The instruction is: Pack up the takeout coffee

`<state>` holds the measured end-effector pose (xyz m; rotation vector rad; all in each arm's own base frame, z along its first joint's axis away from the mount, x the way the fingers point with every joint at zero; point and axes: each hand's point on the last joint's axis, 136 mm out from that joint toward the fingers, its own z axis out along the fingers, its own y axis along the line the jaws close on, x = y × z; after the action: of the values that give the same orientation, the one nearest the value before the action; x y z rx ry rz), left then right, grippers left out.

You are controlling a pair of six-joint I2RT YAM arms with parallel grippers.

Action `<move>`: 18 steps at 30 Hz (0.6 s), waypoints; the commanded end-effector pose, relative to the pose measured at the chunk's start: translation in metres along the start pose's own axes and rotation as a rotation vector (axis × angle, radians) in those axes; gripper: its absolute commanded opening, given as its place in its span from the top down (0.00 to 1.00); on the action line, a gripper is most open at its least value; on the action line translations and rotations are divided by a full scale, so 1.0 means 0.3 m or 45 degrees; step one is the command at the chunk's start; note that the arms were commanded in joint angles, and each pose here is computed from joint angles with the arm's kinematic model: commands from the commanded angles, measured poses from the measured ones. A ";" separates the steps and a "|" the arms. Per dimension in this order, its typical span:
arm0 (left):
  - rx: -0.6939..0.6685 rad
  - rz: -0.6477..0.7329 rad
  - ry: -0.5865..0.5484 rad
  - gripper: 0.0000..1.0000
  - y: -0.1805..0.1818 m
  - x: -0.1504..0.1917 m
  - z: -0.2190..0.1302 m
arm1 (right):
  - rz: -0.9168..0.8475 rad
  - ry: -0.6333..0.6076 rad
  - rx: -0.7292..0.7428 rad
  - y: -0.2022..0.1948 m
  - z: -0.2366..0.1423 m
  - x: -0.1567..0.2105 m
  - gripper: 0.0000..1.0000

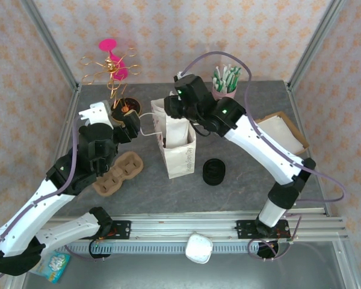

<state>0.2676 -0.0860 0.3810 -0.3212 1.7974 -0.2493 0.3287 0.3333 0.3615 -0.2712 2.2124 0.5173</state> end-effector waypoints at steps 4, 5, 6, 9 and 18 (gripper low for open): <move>-0.025 -0.013 0.014 0.09 0.020 0.014 0.000 | -0.083 0.177 0.190 -0.060 0.080 0.101 0.81; -0.026 -0.013 0.012 0.09 0.021 0.011 -0.002 | -0.087 0.189 0.196 -0.062 0.091 0.112 0.83; -0.028 -0.011 0.013 0.09 0.021 0.010 -0.002 | -0.090 0.204 0.204 -0.065 0.105 0.127 0.85; -0.032 -0.006 0.010 0.09 0.024 0.008 -0.003 | -0.095 0.246 0.271 -0.101 0.144 0.178 0.88; -0.033 0.002 0.021 0.09 0.018 0.026 0.012 | -0.111 0.322 0.217 -0.060 0.213 0.253 0.90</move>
<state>0.2677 -0.0861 0.3766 -0.3258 1.8085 -0.2461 0.3334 0.3409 0.2795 -0.3401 2.4226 0.2891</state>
